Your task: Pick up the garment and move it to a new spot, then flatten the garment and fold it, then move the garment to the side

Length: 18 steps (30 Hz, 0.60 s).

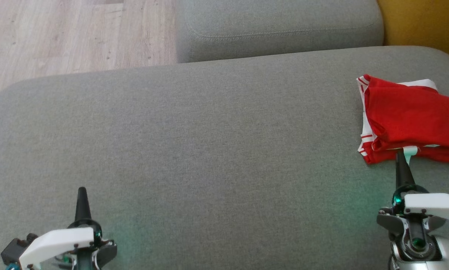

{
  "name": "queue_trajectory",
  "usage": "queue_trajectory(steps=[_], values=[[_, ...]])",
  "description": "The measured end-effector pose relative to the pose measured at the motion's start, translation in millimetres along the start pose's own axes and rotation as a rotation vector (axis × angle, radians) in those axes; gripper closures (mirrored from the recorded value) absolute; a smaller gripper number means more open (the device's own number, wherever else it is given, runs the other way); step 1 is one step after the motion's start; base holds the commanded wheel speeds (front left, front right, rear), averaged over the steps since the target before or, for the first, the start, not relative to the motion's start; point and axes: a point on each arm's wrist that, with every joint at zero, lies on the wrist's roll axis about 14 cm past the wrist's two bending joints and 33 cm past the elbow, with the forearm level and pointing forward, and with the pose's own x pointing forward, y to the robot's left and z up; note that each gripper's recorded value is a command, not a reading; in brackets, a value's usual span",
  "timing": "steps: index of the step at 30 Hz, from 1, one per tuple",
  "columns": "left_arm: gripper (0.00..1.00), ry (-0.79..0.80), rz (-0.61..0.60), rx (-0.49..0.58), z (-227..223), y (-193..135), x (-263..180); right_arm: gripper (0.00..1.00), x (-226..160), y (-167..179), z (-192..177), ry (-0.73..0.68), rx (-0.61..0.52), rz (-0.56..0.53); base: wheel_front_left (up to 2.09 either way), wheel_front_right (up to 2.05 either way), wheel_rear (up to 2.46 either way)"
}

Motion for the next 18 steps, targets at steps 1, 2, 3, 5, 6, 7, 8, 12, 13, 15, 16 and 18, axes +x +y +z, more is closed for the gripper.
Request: queue_trajectory(steps=[1, 2, 3, 5, 6, 7, 8, 12, 13, 15, 16, 18], values=[[1.0, 0.0, -0.002, -0.009, 0.3, -0.5, 0.1, 1.0, 0.1, 0.6, 0.6, -0.001, 0.011, 0.002, 0.0, 0.0, 0.0], [1.0, -0.001, -0.003, -0.019, 0.5, -0.8, 0.1, 1.0, 0.1, 1.2, 1.6, -0.004, 0.022, 0.004, 0.0, 0.0, 0.0], [1.0, 0.0, -0.004, -0.029, 0.7, -1.2, 0.2, 1.0, 0.1, 1.9, 2.0, -0.004, 0.032, 0.007, 0.0, 0.0, 0.0], [1.0, 0.0, -0.006, -0.049, 1.0, -1.8, 0.2, 1.0, 0.2, 3.3, 2.7, -0.005, 0.053, 0.012, 0.0, 0.0, 0.0], [1.0, 0.002, -0.008, -0.058, 1.2, -2.1, 0.2, 1.0, 0.3, 4.1, 3.0, -0.005, 0.064, 0.014, 0.0, 0.0, 0.0], [1.0, 0.003, -0.009, -0.066, 1.6, -2.5, 0.3, 1.0, 0.3, 4.5, 3.1, -0.003, 0.074, 0.016, 0.0, 0.0, 0.0], [1.0, 0.003, -0.011, -0.075, 1.9, -3.0, 0.4, 1.0, 0.3, 4.9, 3.4, -0.004, 0.085, 0.018, 0.0, 0.0, 0.0], [1.0, -0.008, -0.021, -0.116, 7.2, -5.9, 1.7, 1.0, 0.4, 7.6, 4.8, -0.006, 0.126, 0.028, 0.0, 0.0, 0.0], [1.0, -0.01, -0.026, -0.125, 8.1, -7.3, 2.3, 1.0, 0.5, 8.4, 4.9, -0.004, 0.137, 0.031, 0.0, 0.0, 0.0], [1.0, -0.008, -0.031, -0.142, 8.3, -8.8, 2.5, 1.0, 0.5, 9.8, 5.2, -0.003, 0.157, 0.036, 0.0, 0.0, 0.0], [1.0, -0.006, -0.035, -0.153, 8.4, -9.2, 2.3, 1.0, 0.5, 10.0, 5.4, -0.002, 0.167, 0.038, 0.0, 0.0, 0.0], [1.0, -0.01, -0.042, -0.172, 9.4, -10.2, 2.1, 1.0, 0.2, 10.8, 6.6, -0.004, 0.188, 0.042, 0.0, 0.0, 0.0]])
